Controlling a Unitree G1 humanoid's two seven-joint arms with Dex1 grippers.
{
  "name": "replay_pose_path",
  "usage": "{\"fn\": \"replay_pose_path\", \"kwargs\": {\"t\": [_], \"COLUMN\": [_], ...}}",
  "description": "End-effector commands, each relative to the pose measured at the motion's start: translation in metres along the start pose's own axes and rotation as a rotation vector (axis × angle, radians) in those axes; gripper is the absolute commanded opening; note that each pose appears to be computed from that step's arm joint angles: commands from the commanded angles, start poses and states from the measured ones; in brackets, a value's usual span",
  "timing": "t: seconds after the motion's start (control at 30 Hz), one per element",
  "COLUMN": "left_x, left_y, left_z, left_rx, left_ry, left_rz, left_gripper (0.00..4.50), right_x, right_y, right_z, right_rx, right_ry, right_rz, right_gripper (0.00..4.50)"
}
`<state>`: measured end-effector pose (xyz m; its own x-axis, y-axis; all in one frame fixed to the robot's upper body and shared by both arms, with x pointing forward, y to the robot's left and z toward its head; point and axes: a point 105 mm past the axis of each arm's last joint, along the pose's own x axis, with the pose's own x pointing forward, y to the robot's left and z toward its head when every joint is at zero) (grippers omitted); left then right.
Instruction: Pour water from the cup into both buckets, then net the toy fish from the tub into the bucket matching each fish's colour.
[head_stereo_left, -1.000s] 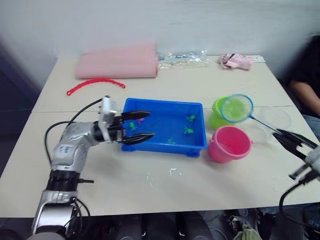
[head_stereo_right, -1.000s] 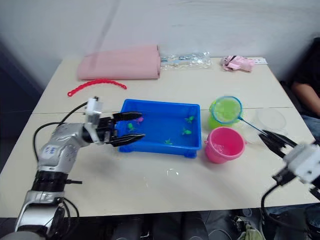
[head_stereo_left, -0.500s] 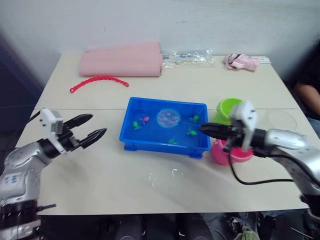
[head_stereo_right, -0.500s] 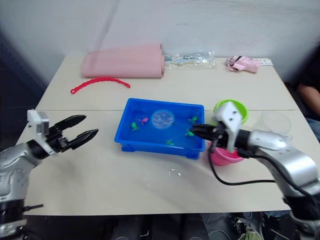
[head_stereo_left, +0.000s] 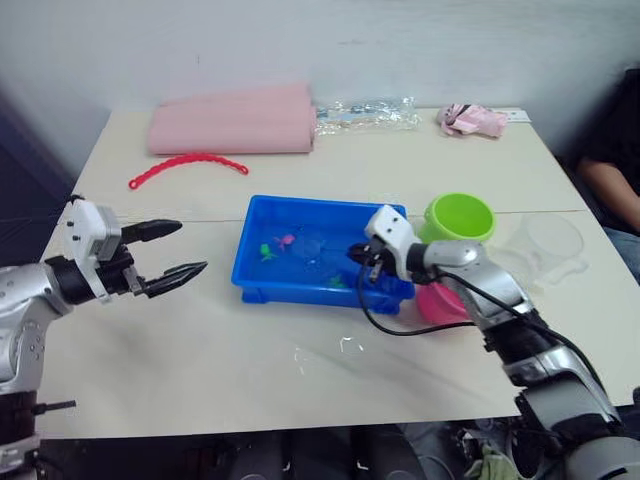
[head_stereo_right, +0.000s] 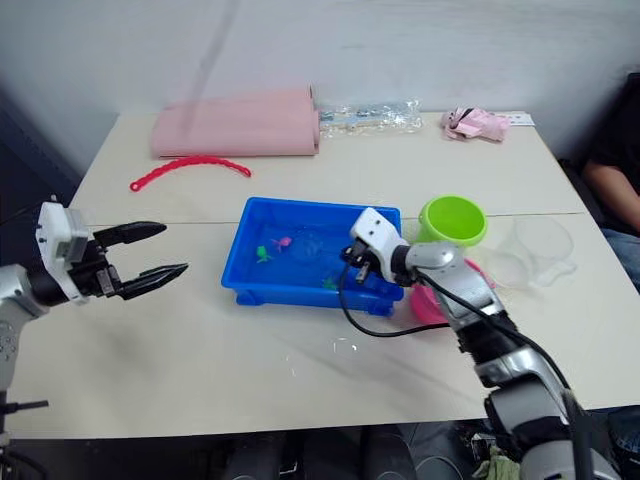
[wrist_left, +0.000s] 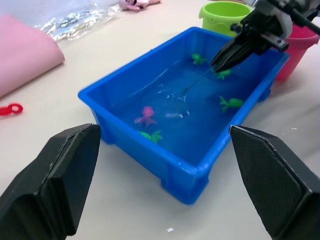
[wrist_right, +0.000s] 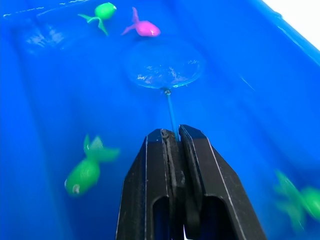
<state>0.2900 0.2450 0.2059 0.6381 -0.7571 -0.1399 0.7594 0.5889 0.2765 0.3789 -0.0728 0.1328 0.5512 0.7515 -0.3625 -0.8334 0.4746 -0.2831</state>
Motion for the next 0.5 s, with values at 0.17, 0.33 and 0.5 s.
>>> {"fn": "replay_pose_path", "kwargs": {"t": [0.17, 0.33, 0.5], "left_x": [0.003, 0.005, 0.01], "left_y": [0.007, 0.008, 0.007], "left_z": [0.006, 0.007, 0.008], "left_rx": [0.002, 0.007, 0.004], "left_ry": [0.054, 0.058, 0.038], "left_rz": [-0.057, -0.062, -0.088], "left_gripper": [4.47, 4.47, 4.47], "right_x": [0.012, 0.001, -0.024], "right_y": [0.002, 0.0, -0.005], "right_z": [0.021, 0.019, 0.017], "right_rx": [0.05, 0.065, 0.101], "right_ry": [-0.116, -0.163, -0.207], "right_rz": [0.03, 0.009, -0.02], "right_gripper": [0.0, 0.0, 0.0]}}
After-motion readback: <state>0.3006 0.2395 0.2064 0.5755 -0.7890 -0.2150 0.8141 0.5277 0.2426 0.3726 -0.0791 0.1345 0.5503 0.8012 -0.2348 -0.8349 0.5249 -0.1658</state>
